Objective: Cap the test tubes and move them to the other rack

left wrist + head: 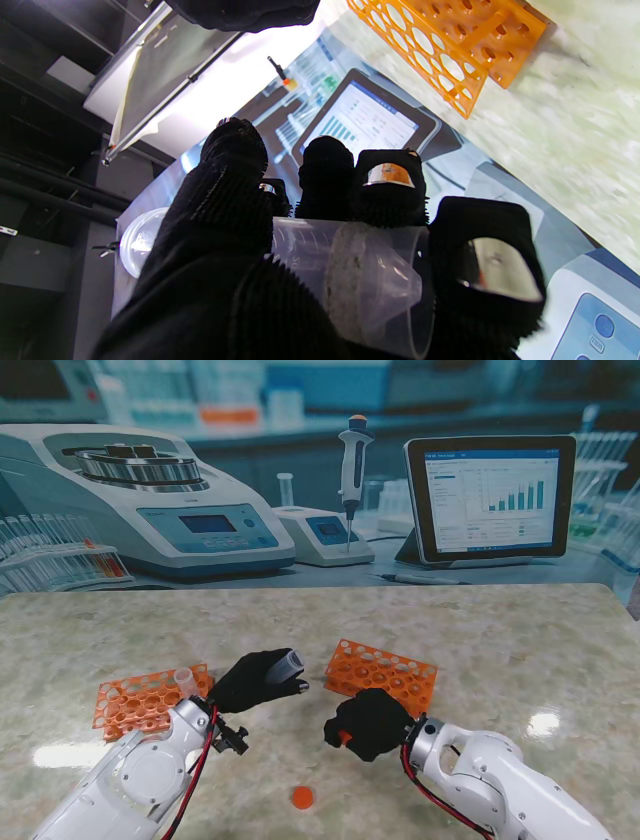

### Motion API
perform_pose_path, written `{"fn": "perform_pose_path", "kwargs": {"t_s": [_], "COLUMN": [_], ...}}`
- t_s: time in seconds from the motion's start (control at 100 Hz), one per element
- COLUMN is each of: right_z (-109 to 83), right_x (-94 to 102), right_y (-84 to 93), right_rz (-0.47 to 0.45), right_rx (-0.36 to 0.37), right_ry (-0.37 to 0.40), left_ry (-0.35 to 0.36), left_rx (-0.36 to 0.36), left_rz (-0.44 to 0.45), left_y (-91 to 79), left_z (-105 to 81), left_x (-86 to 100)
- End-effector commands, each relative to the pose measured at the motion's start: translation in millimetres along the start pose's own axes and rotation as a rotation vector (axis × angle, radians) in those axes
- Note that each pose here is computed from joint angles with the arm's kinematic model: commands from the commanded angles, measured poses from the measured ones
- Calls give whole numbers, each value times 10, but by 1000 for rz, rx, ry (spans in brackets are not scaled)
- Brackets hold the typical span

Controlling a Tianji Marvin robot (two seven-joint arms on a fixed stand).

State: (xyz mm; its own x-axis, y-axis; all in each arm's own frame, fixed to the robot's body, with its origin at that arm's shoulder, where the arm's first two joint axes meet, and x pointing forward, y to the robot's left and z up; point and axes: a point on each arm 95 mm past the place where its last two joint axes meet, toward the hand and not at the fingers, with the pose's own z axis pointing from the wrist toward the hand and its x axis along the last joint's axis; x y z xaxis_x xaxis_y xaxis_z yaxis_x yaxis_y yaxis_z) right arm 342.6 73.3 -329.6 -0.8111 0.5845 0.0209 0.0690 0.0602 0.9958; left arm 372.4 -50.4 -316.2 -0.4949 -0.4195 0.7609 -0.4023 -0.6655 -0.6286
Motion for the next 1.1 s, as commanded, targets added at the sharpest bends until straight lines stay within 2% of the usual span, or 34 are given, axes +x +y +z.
{"fn": "perform_pose_path", "kwargs": {"t_s": [0.0,1.09], "right_z": [-3,-129], "right_x": [37,-11], "right_y": [31,382], "right_rz": [0,-17], "right_rx": [-11,-120], "right_ry": [1,-25], "left_ry": [7,21], "left_rx": [-6,-21], "left_rz": [0,0], "left_y": [12,27], "left_z": [-2,-7], "left_x": [22,36]}}
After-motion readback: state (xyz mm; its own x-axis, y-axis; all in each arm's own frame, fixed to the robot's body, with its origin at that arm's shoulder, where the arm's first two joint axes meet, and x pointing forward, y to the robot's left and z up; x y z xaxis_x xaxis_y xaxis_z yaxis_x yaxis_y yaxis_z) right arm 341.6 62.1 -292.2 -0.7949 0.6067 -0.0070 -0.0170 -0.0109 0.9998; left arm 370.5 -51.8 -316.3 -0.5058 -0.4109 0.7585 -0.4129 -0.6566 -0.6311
